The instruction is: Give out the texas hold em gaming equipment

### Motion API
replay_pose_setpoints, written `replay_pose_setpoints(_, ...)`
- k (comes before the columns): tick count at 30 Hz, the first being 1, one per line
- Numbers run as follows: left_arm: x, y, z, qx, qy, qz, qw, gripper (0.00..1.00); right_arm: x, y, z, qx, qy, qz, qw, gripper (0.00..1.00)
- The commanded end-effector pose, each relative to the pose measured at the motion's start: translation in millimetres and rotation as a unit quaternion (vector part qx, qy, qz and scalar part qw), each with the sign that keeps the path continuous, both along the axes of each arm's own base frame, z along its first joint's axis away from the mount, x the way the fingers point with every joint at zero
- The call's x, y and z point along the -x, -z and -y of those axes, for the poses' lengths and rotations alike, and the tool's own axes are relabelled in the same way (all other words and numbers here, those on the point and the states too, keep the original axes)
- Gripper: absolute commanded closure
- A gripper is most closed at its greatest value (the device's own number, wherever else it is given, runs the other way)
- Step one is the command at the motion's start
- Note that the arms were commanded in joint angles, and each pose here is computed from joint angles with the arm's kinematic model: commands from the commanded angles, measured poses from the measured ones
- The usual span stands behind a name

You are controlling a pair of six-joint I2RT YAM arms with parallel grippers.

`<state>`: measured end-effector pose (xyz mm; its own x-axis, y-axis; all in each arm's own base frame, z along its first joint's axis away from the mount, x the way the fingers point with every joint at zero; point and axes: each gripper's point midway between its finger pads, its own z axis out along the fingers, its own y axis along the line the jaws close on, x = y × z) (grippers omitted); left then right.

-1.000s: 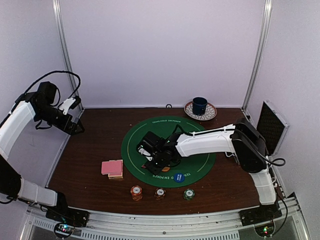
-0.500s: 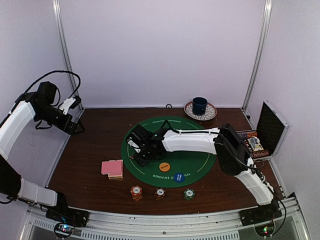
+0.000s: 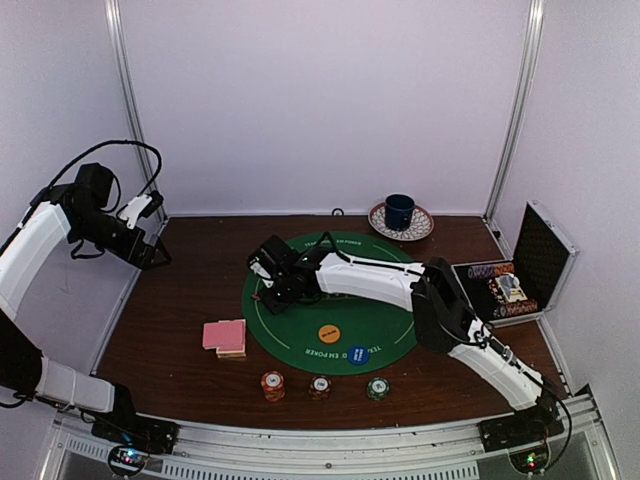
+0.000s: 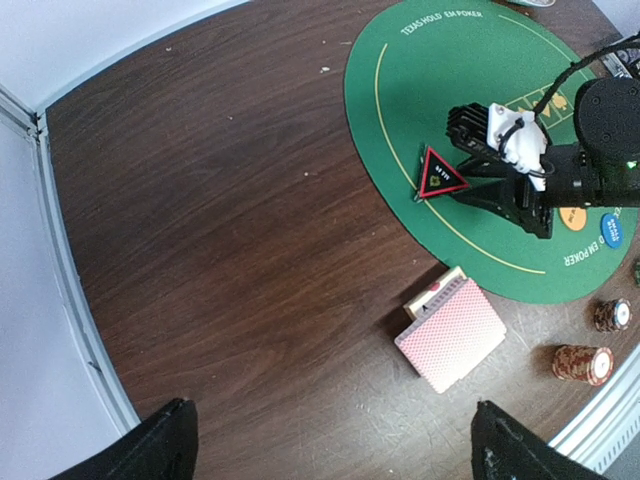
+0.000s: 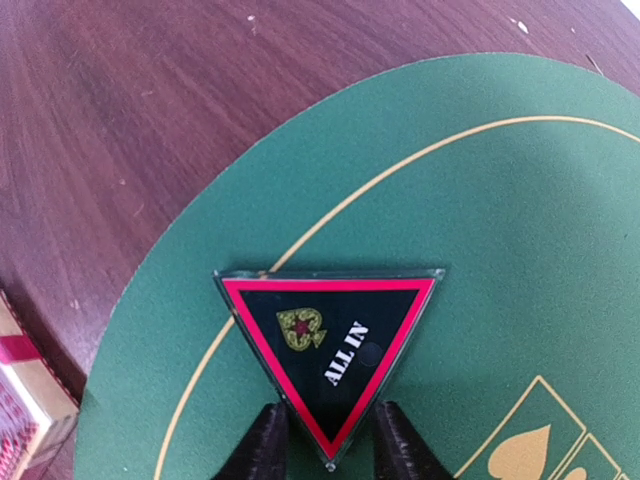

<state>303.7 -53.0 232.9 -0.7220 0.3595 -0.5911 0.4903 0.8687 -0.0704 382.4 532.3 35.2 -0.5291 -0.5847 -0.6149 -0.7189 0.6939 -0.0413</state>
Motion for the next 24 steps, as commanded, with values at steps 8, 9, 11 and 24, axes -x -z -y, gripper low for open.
replay_pose_setpoints(8,5,-4,2,0.006,0.01,0.005,1.0,0.03,-1,-59,10,-0.027,0.009,0.018,0.999,0.33)
replay_pose_setpoints(9,5,-4,2,0.005,0.01,0.006,1.0,0.03,1,-63,15,-0.028,0.014,0.02,0.999,0.3)
replay_pose_setpoints(11,5,-6,2,0.004,0.011,0.007,1.0,0.02,9,-68,30,-0.025,0.023,0.017,0.999,0.24)
replay_pose_setpoints(24,11,-13,5,0.007,0.021,0.007,1.0,0.02,91,-34,134,0.026,0.085,-0.033,0.995,0.09)
